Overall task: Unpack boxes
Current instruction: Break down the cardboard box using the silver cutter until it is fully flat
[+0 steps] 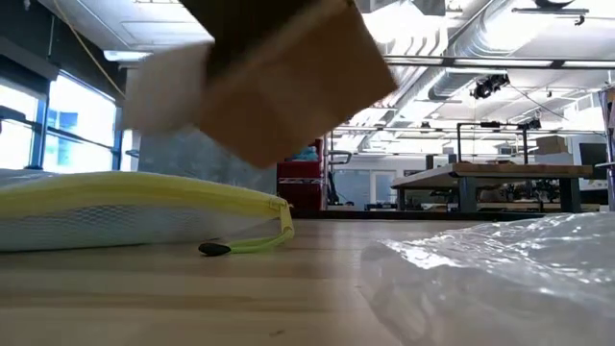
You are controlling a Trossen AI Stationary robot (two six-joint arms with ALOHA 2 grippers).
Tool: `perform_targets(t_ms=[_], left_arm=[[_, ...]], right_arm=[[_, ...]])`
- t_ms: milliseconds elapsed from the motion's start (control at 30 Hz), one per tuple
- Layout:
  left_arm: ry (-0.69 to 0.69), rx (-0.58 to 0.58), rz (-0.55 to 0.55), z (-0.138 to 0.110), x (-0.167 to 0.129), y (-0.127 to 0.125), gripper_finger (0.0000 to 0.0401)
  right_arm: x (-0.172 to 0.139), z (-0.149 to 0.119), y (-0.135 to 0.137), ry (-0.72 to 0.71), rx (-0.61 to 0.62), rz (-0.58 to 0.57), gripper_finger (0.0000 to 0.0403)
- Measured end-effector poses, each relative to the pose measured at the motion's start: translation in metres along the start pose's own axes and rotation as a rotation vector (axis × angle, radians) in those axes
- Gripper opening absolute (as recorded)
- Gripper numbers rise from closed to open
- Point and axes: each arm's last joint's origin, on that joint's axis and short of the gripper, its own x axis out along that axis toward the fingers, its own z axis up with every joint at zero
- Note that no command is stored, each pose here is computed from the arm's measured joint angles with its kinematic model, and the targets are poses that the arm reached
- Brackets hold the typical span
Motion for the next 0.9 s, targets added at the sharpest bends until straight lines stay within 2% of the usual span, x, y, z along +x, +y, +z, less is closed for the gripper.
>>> perform_targets(t_ms=[100,167,300,433,567,633,733,833,900], left_arm=[[-0.031,-0.069,0.002,-0.014,0.021,0.020,0.0000],[-0.056,-0.147,-0.035,-0.034,0.041,0.039,0.0000],[-0.003,-0.295,-0.110,-0.072,0.089,0.078,0.0000],[-0.019,-0.457,-0.172,-0.080,0.124,0.099,0.0000],[-0.057,-0.554,-0.340,-0.076,0.134,0.108,0.0000],[-0.098,-0.548,-0.396,-0.061,0.131,0.106,0.0000],[-0.105,-0.426,-0.431,-0.040,0.120,0.101,0.0000],[-0.029,-0.321,-0.333,-0.048,0.114,0.104,0.0000],[0.024,-0.287,-0.283,-0.062,0.112,0.106,0.0000]], right_arm=[[0.008,-0.012,0.001,-0.016,-0.008,-0.024,0.0146],[0.013,-0.017,0.000,-0.022,-0.012,-0.041,0.0146],[0.020,-0.019,-0.001,-0.031,0.002,-0.073,0.0146],[0.022,-0.018,-0.001,-0.033,0.013,-0.083,0.0146],[0.023,-0.018,0.000,-0.026,0.012,-0.081,0.0146],[0.023,-0.019,0.001,-0.019,0.015,-0.079,0.0146],[0.023,-0.019,0.002,-0.022,0.013,-0.080,0.0146],[0.025,-0.022,0.009,-0.072,-0.021,-0.087,0.0146],[0.027,-0.027,0.024,-0.154,-0.118,-0.091,0.0146]])
